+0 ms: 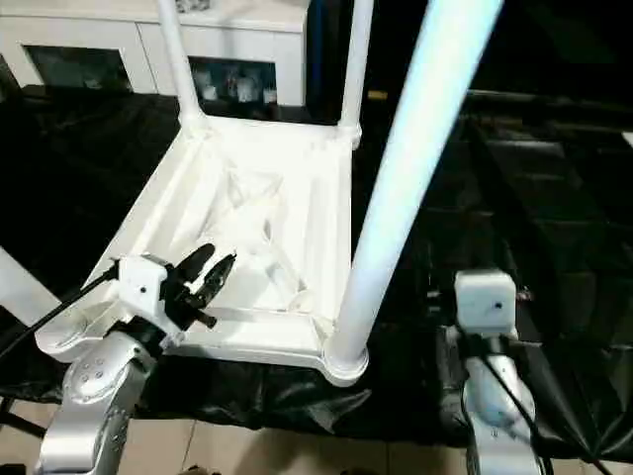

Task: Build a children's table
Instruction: Rotate leg to tighten

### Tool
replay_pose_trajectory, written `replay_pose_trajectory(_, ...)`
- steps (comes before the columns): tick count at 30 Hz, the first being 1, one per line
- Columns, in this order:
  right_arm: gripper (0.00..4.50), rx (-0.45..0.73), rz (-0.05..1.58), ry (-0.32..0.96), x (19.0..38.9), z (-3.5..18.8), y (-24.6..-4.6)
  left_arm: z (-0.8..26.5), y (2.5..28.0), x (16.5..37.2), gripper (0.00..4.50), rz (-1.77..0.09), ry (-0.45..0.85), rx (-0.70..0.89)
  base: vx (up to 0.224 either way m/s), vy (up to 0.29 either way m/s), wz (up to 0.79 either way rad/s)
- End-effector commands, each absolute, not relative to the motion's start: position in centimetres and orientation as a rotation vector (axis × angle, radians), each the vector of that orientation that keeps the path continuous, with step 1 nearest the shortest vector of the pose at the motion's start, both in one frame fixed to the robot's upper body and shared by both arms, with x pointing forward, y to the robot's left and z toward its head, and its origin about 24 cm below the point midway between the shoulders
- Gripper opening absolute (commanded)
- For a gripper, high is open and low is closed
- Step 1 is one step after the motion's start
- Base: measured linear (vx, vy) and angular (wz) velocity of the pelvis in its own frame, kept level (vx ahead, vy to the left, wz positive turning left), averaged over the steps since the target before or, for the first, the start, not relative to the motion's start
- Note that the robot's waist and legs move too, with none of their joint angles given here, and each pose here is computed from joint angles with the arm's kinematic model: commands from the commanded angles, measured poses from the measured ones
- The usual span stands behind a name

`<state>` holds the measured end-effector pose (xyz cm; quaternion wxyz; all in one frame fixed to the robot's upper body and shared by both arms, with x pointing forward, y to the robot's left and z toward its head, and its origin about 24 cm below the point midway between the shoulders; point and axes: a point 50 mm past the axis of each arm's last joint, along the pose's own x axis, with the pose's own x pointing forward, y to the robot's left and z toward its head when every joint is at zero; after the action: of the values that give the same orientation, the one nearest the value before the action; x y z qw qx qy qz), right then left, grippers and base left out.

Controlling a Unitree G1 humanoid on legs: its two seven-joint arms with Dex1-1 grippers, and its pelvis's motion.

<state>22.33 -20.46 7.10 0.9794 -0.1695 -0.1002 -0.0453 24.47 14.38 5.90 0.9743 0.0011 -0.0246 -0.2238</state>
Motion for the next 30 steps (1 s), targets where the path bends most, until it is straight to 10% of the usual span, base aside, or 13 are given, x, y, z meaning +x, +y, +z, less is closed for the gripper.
replay_pose_trajectory(1,4.5,-0.355,-0.094,-0.23,21.97,7.58,-20.21,6.42,14.32,24.21,1.79,-0.459,-0.063,0.016,0.0,0.0,0.0)
replay_pose_trajectory(30,4.5,-0.339,-0.116,-0.149,22.27,6.64,-20.13,7.03,13.98,24.22,1.79,-0.481,-0.059,0.058,-0.048,0.01,-0.01)
